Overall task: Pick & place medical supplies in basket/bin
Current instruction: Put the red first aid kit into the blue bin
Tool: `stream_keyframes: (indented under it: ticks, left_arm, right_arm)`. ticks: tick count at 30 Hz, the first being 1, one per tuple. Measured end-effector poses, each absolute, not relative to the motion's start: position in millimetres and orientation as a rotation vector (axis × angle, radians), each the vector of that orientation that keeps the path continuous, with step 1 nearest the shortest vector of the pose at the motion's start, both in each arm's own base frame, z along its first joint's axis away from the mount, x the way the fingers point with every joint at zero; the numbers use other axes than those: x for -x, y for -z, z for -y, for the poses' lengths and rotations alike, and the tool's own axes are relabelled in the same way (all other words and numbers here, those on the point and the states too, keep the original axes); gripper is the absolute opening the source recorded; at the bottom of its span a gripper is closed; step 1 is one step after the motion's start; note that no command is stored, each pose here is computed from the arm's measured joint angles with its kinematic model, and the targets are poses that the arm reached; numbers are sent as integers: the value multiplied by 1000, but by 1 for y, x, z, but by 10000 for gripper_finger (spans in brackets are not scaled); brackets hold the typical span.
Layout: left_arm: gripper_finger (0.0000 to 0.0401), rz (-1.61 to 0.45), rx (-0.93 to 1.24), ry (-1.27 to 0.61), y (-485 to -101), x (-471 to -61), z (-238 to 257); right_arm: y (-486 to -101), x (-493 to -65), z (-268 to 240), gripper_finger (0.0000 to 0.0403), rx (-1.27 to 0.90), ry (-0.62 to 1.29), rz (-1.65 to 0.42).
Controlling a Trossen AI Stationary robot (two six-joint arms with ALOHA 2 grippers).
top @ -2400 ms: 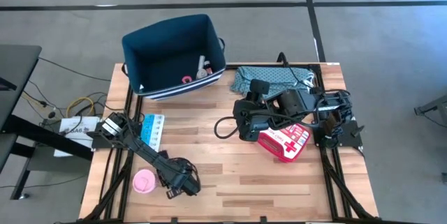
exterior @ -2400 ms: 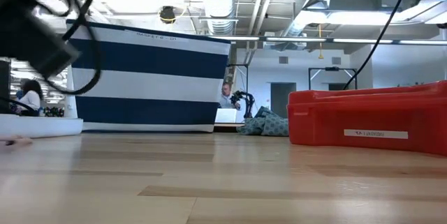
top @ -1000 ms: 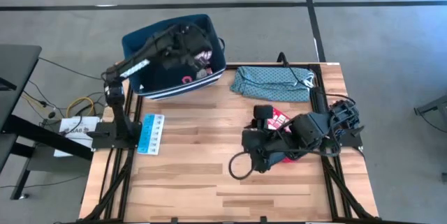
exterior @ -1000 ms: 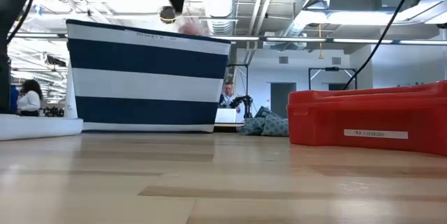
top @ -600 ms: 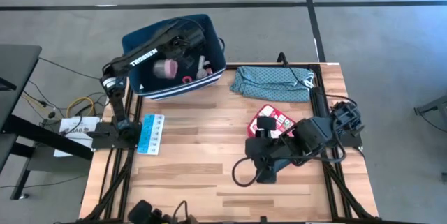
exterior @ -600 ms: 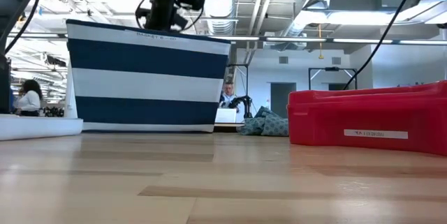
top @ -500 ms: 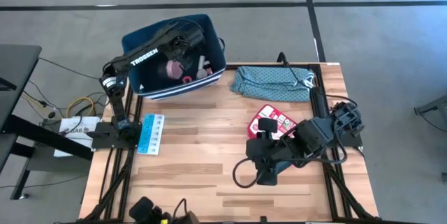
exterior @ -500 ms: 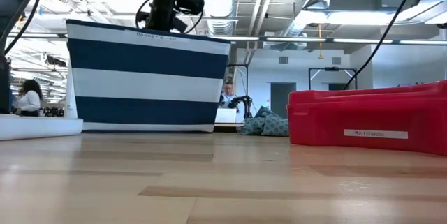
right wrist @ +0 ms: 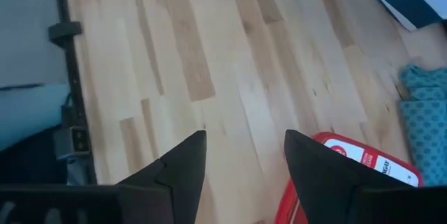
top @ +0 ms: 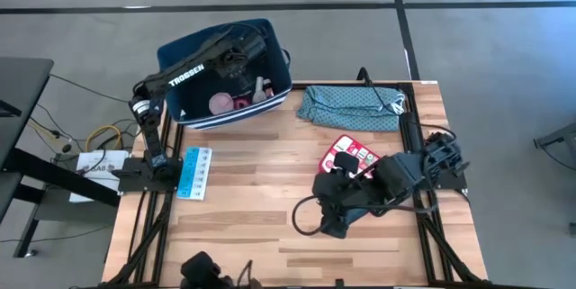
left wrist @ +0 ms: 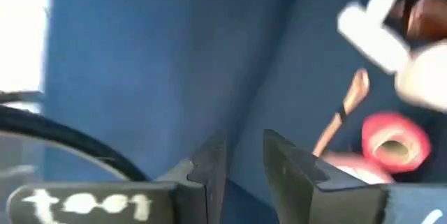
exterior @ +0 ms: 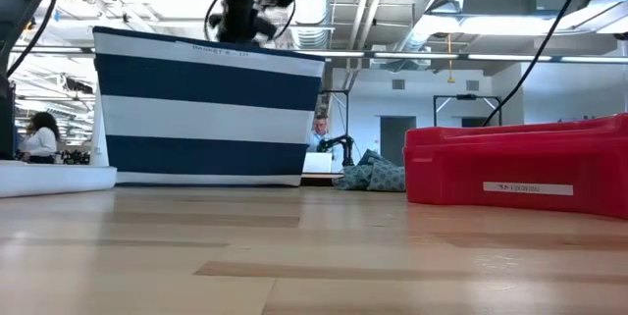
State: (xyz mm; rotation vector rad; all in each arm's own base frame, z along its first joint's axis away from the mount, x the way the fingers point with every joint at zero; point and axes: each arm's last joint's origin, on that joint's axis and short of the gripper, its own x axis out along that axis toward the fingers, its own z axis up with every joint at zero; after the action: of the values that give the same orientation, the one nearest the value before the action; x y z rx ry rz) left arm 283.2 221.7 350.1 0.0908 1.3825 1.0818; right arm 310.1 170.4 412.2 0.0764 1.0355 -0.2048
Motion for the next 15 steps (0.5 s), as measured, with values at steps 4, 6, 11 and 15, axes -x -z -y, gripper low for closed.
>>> stream_keyframes:
  ticks: [4, 6, 11, 15]
  left_arm:
    - [89, -1203, -178, -1123, -385, -299, -206]
    - [89, -1086, -180, -1110, -404, -307, -195]
    - [88, -862, -150, -873, -446, -321, -160]
    - [88, -726, -142, -669, -468, -330, -131]
  right_arm:
    - [-382, -327, -172, 192, -62, 302, -1100]
    - [-361, -334, -174, 192, -60, 351, -1154]
    - [-312, -334, -173, 192, -98, 525, -1275]
    - [-283, -327, -170, 192, -108, 648, -1334]
